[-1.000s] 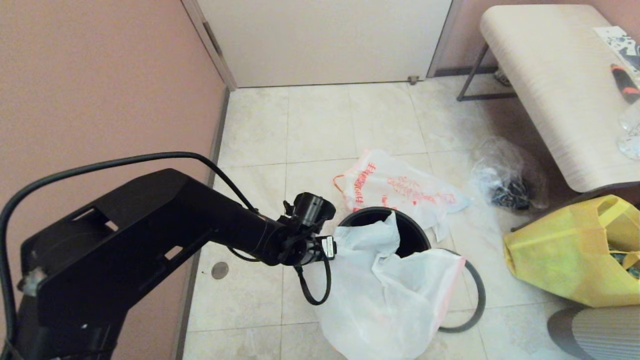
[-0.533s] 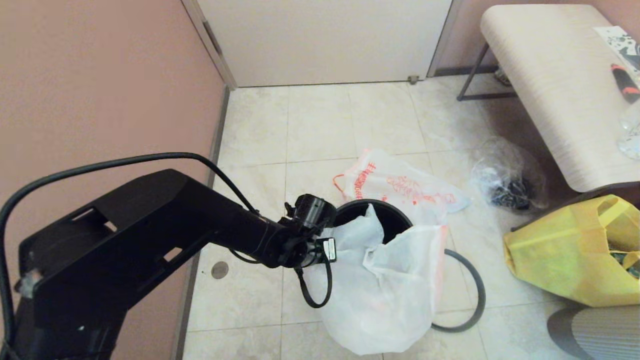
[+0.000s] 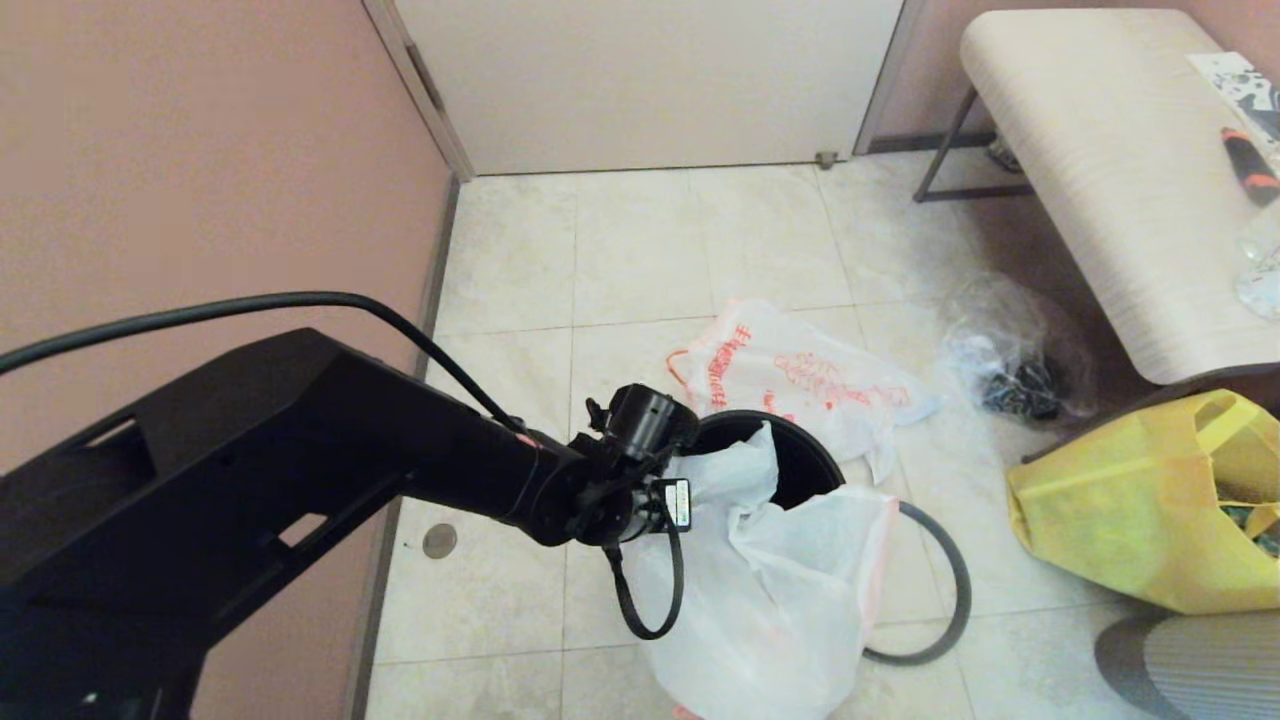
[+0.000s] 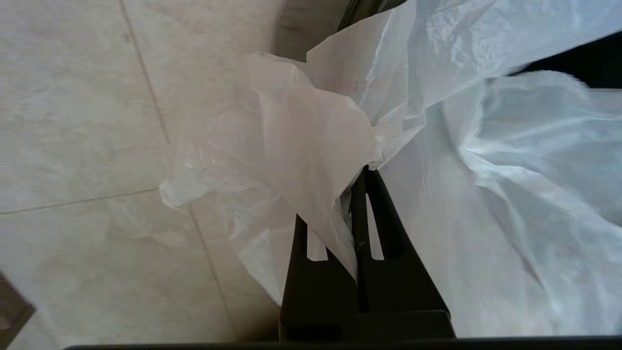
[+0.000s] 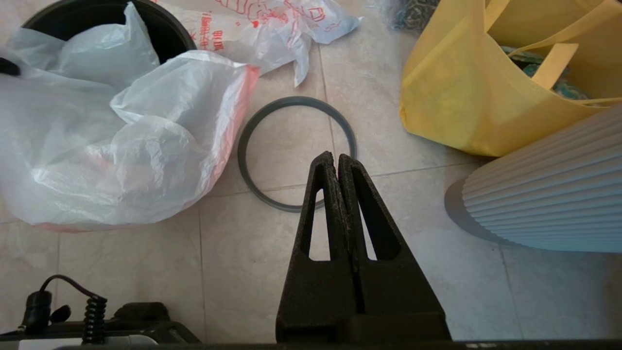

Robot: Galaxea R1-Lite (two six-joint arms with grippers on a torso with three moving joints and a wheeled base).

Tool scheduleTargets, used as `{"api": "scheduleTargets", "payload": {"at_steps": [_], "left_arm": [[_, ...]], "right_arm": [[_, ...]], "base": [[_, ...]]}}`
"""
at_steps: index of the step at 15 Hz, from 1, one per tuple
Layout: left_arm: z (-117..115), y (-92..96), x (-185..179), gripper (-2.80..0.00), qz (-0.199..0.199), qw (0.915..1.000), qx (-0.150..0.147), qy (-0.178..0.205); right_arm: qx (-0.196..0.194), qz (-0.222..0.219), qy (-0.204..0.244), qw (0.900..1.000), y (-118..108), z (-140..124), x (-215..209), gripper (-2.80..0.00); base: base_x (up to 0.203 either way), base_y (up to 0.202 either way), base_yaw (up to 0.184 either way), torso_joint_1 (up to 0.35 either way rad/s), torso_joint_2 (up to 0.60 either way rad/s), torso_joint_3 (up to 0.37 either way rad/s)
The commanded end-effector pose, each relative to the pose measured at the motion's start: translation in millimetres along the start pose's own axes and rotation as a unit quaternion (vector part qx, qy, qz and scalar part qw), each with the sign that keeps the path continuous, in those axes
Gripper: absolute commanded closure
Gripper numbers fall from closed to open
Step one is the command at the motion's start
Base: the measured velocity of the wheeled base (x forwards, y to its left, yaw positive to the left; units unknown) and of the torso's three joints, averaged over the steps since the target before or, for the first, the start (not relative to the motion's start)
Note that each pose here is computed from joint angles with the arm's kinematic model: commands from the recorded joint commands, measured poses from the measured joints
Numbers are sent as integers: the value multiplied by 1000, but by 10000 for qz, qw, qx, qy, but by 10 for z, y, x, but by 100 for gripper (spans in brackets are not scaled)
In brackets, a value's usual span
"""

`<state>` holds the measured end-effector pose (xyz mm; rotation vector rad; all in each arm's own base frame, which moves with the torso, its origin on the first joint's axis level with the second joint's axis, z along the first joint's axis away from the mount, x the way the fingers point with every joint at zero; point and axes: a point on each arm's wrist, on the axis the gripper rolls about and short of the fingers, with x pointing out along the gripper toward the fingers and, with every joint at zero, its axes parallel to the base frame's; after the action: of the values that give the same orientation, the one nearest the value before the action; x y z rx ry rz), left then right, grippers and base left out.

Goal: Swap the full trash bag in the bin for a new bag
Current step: Put the new garbage bag on the trash can

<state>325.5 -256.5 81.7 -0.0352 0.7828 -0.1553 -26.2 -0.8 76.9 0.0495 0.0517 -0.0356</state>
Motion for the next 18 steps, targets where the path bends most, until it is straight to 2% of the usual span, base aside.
{"api": "scheduleTargets", "payload": {"at_steps": [1, 4, 5, 7, 15, 16, 18], "left_arm": [[-38, 24, 103, 0, 99, 9999, -16, 56], [-54, 91, 253, 0, 241, 9996, -60, 117], [-32, 135, 304, -280, 288, 9995, -100, 118], [2, 183, 347, -280, 326, 9993, -174, 103], [29, 225, 26, -280, 242, 9995, -202, 25], [33, 228, 30, 0, 245, 9995, -208, 21], [26, 219, 44, 0, 238, 9995, -199, 35]], "right_arm": [[1, 2, 6, 10000, 0, 0, 1, 0], [1, 2, 6, 10000, 0, 0, 1, 0], [1, 2, 6, 10000, 0, 0, 1, 0], [1, 2, 6, 10000, 0, 0, 1, 0], [1, 2, 6, 10000, 0, 0, 1, 0], [1, -2, 6, 10000, 0, 0, 1, 0], [1, 2, 6, 10000, 0, 0, 1, 0]], "base": [[0, 0, 0, 0, 0, 0], [0, 0, 0, 0, 0, 0], [0, 0, 0, 0, 0, 0], [0, 0, 0, 0, 0, 0], [0, 0, 0, 0, 0, 0], [0, 0, 0, 0, 0, 0], [0, 0, 0, 0, 0, 0]]}}
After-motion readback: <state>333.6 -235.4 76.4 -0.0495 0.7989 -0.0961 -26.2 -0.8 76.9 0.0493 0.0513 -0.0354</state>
